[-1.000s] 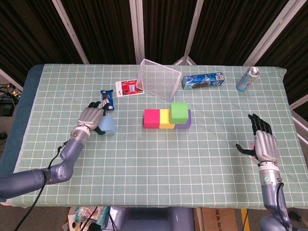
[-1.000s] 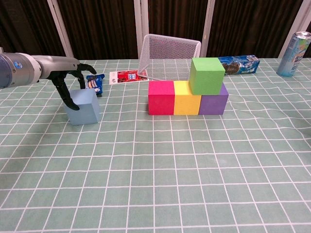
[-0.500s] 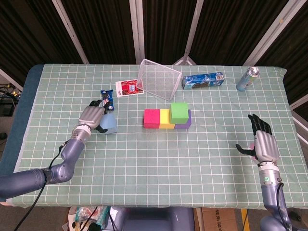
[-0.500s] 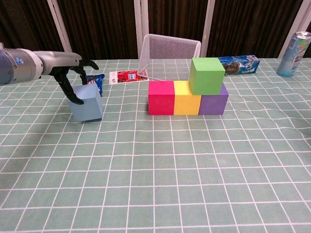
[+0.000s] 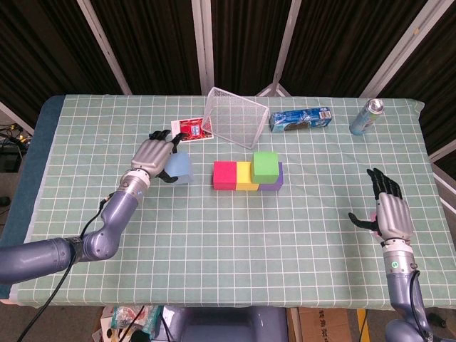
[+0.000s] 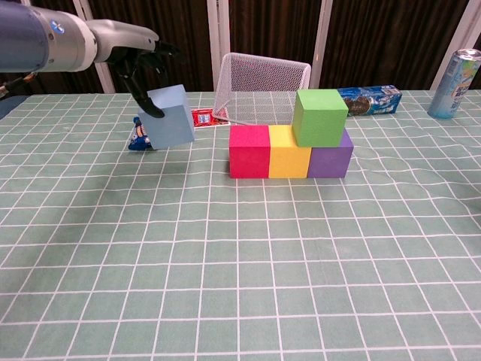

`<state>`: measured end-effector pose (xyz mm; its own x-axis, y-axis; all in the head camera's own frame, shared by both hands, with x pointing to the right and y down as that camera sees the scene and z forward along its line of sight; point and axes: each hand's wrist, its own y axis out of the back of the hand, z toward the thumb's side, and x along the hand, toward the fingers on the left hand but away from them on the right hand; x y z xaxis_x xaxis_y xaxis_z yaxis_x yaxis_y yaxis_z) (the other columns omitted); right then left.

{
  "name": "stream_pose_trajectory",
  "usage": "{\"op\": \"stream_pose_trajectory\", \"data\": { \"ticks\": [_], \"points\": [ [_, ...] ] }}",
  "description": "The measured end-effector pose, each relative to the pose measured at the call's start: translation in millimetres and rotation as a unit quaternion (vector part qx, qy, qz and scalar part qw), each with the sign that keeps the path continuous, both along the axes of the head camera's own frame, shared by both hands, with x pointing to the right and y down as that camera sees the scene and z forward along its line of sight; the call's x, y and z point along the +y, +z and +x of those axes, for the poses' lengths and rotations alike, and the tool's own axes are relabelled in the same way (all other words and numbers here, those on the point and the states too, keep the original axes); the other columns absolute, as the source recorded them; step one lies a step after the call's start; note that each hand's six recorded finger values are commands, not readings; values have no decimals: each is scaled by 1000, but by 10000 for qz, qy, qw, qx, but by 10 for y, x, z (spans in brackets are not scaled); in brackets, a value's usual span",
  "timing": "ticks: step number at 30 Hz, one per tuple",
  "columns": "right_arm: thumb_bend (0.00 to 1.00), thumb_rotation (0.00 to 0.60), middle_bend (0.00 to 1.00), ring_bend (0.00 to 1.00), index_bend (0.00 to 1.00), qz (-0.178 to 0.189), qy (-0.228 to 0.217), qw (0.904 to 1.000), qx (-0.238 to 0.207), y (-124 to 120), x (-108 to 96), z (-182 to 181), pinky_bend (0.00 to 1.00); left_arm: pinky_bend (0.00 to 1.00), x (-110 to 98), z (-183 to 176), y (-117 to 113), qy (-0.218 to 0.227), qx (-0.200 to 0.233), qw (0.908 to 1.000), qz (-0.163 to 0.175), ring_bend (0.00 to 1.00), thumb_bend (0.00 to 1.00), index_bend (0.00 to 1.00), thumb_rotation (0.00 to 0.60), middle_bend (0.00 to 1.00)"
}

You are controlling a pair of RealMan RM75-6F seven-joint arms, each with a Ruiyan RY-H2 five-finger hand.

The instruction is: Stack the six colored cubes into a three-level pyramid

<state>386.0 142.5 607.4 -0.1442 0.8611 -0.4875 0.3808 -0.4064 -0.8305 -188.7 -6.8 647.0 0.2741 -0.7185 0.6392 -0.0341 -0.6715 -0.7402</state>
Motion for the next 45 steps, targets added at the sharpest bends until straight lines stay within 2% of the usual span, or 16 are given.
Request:
{"op": "stream_pose_trajectory", "data": {
  "ticks": [10,22,34,45],
  "points": [
    [236,600,0,0,0,-109,131,9998,-142,50,4,25,0,12,-205,635,-149,139,30,9999,-29,22,307,26,600,385],
    [236,600,0,0,0,-38,177,9996,-202,29,-40,60,0,12,-226,1302,-68,431,-112,9990,-20,22,307,26,600,385],
    [237,600,0,0,0,-65,283,9991,-305,29,-41,98,0,12,-182,1638,59,553,-186,9983,-57,22,307,26,600,385],
    [235,600,0,0,0,-124,298,9990,-324,59,-27,104,0,12,-181,1810,41,641,-111,9979,-42,22,307,26,600,385]
  ]
}}
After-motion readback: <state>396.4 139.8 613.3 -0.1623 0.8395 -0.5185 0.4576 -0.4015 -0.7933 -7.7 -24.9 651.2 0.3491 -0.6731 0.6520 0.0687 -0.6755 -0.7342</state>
